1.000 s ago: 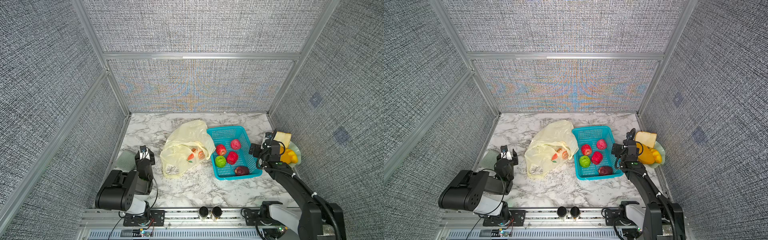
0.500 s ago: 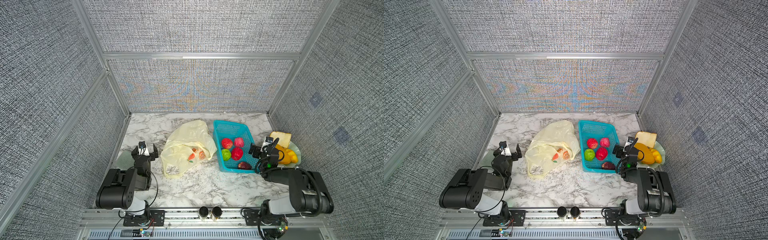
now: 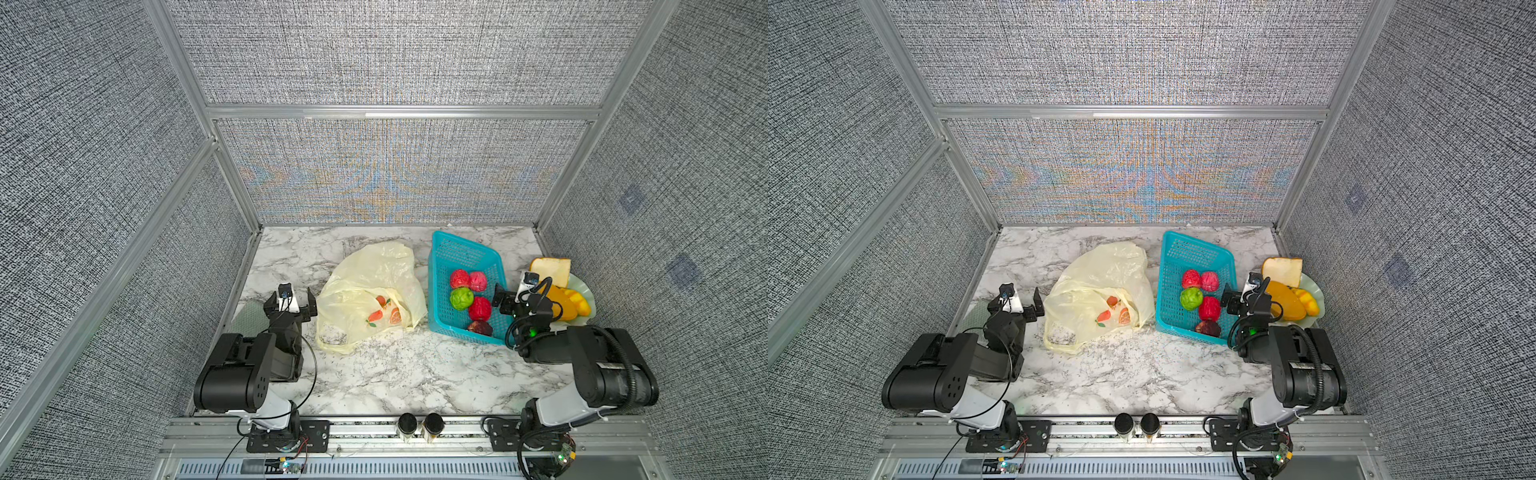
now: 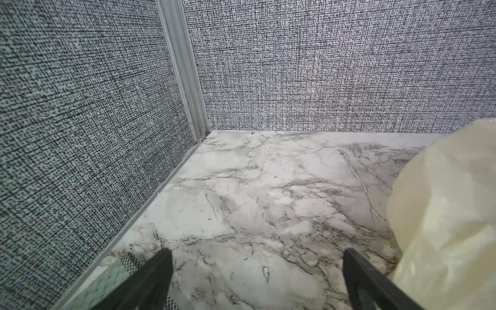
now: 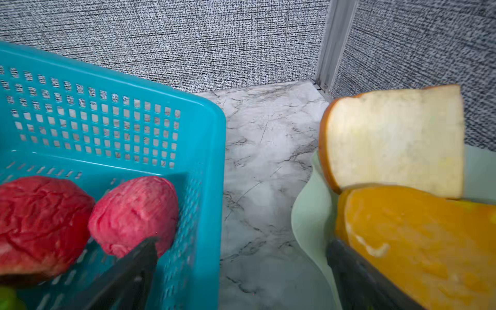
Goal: Untie the knot of a plastic bag & take out the apple
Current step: Reset both arms
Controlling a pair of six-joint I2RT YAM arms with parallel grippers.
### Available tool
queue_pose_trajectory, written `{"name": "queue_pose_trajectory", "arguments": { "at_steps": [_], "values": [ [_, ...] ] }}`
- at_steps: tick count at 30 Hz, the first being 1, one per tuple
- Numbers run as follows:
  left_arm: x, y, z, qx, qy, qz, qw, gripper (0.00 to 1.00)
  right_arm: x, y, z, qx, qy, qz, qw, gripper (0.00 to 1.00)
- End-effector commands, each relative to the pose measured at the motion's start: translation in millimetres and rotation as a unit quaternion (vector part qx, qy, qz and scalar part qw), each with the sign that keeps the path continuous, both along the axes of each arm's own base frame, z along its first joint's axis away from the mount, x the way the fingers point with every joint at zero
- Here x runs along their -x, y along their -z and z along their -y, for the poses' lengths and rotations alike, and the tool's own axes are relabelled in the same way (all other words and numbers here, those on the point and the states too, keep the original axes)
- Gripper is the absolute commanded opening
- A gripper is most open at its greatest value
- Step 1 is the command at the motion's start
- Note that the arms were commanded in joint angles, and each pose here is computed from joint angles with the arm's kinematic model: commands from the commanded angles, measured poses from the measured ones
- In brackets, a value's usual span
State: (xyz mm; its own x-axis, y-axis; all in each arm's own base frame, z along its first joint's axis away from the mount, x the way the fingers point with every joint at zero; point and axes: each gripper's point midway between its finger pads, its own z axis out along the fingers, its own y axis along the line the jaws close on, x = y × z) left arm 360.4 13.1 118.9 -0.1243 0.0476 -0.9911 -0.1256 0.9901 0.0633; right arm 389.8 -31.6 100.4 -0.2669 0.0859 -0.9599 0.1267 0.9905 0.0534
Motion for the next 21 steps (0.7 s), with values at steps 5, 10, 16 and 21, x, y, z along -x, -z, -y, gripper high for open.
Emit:
{"name": "queue_pose_trajectory", "arguments": {
  "at_steps": [5, 10, 16, 21],
  "values": [
    [1.9, -11.2, 1.7, -0.002, 0.005, 0.024, 1.0, 0.99, 3.3, 2.2, -1.5, 0.016, 0.001, -0.004, 1.0, 0.99],
    [2.3, -11.9, 1.6, -0.002, 0.005, 0.026, 1.0, 0.99, 3.2, 2.8, -2.1, 0.016, 0.0, -0.005, 1.0, 0.99],
    [1.7, -11.7, 1.8, -0.002, 0.005, 0.025, 1.0, 0.99, 3.2, 3.0, -2.0, 0.016, 0.0, -0.006, 1.0, 0.99],
    [2.0, -11.1, 1.4, -0.002, 0.005, 0.024, 1.0, 0.99, 2.3, 1.7, -1.6, 0.016, 0.001, -0.004, 1.0, 0.99]
  ]
}}
